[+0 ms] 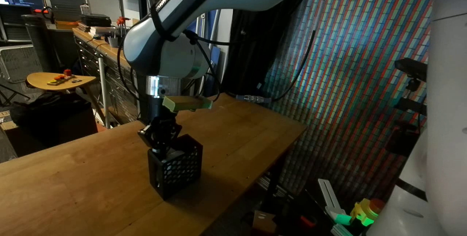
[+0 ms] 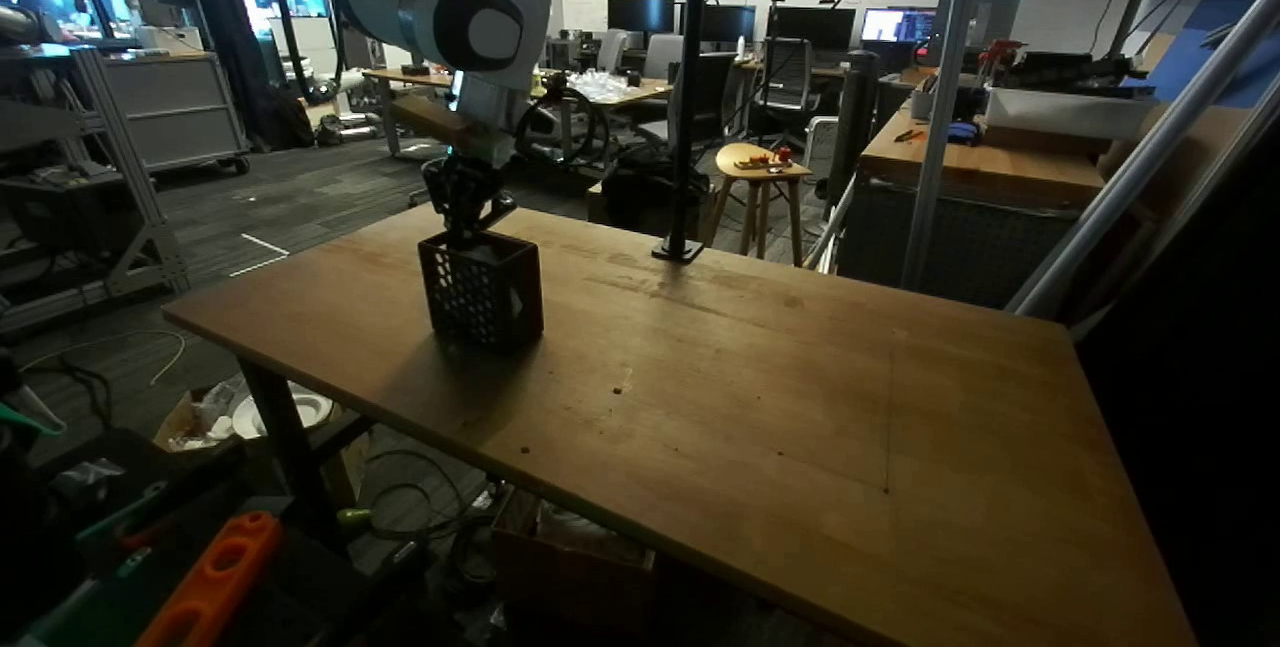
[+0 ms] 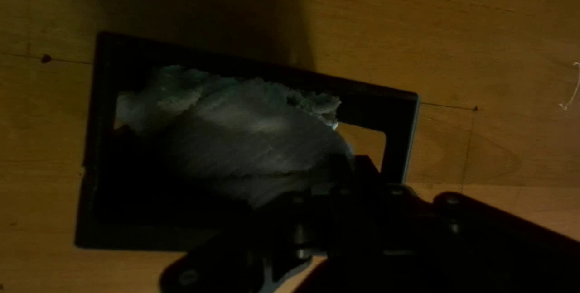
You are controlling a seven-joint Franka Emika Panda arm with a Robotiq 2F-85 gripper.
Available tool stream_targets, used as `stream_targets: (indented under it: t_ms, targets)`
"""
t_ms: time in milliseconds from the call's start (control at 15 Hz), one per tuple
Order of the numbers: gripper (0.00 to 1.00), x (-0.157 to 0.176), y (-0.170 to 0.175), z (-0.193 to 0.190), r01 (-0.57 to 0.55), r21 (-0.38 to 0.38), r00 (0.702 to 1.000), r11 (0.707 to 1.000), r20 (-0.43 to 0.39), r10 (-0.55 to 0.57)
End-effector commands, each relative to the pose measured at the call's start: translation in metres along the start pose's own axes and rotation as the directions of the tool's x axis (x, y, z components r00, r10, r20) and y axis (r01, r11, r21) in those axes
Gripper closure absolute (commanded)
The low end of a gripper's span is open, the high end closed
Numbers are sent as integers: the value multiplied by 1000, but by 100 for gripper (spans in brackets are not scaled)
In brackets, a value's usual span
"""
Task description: Pick up the cloth and put it in the box
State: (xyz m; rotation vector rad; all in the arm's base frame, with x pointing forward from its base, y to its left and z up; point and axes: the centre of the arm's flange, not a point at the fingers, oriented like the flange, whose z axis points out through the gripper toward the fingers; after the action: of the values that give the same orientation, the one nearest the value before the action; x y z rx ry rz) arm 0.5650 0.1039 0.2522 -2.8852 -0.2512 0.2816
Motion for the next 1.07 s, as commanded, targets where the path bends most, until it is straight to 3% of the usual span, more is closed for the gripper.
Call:
stream_targets:
  t_ms: [0, 600, 667, 800, 1000]
  targets:
    - [92, 3, 8, 10, -24, 42, 1000, 999, -17, 25]
    - [89, 2, 9, 18, -56, 107, 998, 993, -24, 59]
    - [85, 1, 10, 15, -56, 103, 998, 993, -23, 59]
    - [64, -3, 13, 4, -56, 85, 998, 995, -22, 58]
    - [45, -6, 18, -10, -58, 62, 998, 996, -19, 59]
